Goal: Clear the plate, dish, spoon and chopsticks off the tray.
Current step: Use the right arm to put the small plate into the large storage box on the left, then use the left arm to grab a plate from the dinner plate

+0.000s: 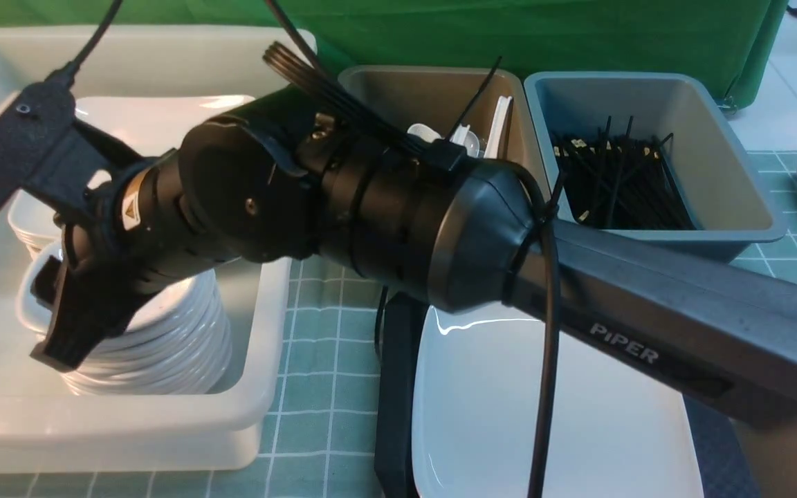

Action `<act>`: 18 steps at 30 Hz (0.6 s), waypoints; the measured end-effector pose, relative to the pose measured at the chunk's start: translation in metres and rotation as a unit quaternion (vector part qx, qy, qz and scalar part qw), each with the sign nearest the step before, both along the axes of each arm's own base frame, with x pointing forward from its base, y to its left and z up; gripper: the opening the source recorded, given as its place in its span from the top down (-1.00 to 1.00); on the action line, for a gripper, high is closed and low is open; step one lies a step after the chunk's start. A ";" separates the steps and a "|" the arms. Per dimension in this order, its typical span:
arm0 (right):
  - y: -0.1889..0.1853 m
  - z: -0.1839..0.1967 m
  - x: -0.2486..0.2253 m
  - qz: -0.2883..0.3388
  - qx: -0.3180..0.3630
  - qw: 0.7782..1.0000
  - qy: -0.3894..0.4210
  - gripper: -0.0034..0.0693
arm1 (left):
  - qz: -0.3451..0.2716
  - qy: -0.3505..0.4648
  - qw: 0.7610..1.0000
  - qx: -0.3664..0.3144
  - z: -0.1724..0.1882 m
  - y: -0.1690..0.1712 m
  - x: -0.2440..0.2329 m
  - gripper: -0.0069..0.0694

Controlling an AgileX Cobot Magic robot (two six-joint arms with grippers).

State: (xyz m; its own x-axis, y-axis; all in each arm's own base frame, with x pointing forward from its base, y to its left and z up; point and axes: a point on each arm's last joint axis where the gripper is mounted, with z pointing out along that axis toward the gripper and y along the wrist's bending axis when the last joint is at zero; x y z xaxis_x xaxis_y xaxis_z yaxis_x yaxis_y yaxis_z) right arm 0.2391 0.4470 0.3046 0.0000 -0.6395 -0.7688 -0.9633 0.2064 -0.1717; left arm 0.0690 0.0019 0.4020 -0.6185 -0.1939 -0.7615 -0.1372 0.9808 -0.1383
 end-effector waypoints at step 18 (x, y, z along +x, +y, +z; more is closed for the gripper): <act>-0.282 0.108 0.071 -0.436 -0.157 0.883 0.076 0.86 | -0.190 0.024 0.981 -0.005 -0.007 -0.028 0.001 0.79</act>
State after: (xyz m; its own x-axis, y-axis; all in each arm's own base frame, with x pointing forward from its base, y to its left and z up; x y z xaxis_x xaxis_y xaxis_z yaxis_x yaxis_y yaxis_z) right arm 0.3100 0.1651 0.4129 -0.6849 -0.5274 -0.5027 -0.4786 0.8459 -0.2355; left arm 0.0699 -0.0256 0.3950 -0.6828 0.0500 -0.7289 0.2317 0.9610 -0.1512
